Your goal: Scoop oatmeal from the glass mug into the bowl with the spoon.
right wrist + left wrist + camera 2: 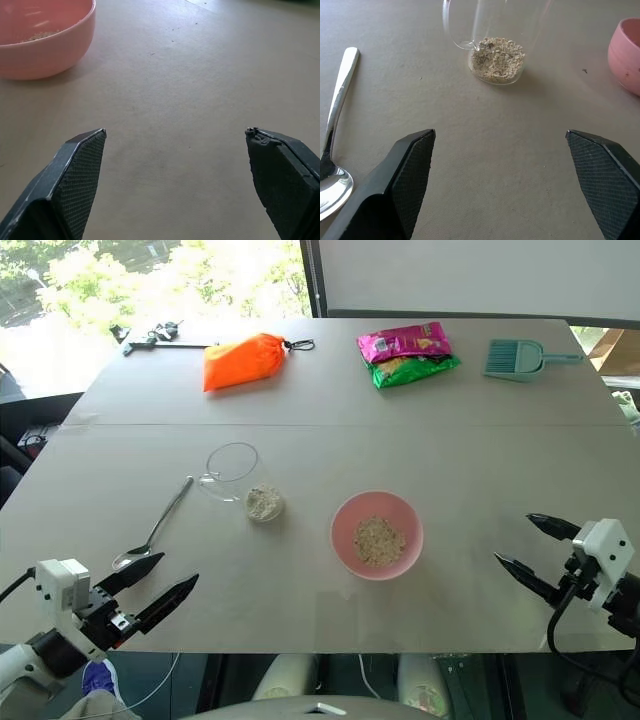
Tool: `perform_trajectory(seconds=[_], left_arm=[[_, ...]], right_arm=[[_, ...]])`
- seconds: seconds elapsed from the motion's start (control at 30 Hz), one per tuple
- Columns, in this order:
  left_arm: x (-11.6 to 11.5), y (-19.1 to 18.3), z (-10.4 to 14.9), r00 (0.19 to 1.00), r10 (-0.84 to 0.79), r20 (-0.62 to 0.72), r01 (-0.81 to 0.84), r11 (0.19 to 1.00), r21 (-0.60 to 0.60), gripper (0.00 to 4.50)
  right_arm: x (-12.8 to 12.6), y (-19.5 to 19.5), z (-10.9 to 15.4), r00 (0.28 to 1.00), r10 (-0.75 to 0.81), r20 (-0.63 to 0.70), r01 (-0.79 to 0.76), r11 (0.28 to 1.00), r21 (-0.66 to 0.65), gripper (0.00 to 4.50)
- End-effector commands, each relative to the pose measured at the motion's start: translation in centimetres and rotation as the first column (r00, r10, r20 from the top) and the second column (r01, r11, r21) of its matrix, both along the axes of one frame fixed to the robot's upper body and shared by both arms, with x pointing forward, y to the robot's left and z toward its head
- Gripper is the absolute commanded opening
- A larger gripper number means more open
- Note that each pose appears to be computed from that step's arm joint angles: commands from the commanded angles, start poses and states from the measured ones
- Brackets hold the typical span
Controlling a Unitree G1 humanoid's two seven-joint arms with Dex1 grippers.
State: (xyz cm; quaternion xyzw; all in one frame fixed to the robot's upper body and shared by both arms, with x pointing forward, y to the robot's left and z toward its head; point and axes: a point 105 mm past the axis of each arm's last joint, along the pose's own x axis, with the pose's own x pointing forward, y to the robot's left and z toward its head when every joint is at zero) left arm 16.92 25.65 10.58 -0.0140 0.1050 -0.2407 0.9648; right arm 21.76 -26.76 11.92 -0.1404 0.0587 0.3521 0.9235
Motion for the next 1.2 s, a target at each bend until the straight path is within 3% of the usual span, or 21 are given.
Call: perform_trajectory(seconds=[0.03,0.33,0.47,0.57,0.67,1.03,1.2], left_arm=[[0.3,-0.3,0.8,0.999,-0.002,0.033,0.002,1.0,0.0,4.32],[1.3,-0.5,1.8,0.997,0.012,0.082,-0.011,1.0,-0.02,4.32],[1.3,0.4,2.5,0.991,0.041,0.124,-0.039,0.999,-0.02,4.32],[1.3,1.7,3.1,0.989,0.05,0.142,-0.048,0.999,-0.019,4.32],[2.0,4.0,4.0,0.982,0.093,0.162,-0.096,0.995,0.011,4.32],[2.4,7.8,4.1,0.978,0.183,0.099,-0.186,0.983,0.014,4.32],[3.2,9.4,3.2,0.969,0.246,-0.009,-0.244,0.965,0.092,4.32]], right_arm=[[0.4,1.1,1.4,0.999,0.032,0.043,-0.032,0.999,-0.012,4.5],[1.9,3.8,4.4,0.975,0.172,0.142,-0.186,0.978,0.096,4.5],[-0.1,5.8,6.6,0.901,0.383,0.202,-0.416,0.896,0.156,4.5],[-1.1,6.6,7.1,0.846,0.5,0.186,-0.528,0.836,0.151,4.5],[-1.7,7.8,8.6,0.783,0.569,0.252,-0.613,0.776,0.152,4.5],[-3.2,8.8,9.9,0.715,0.614,0.334,-0.693,0.686,0.221,4.5],[-3.3,8.0,9.5,0.706,0.623,0.335,-0.702,0.679,0.216,4.5]])
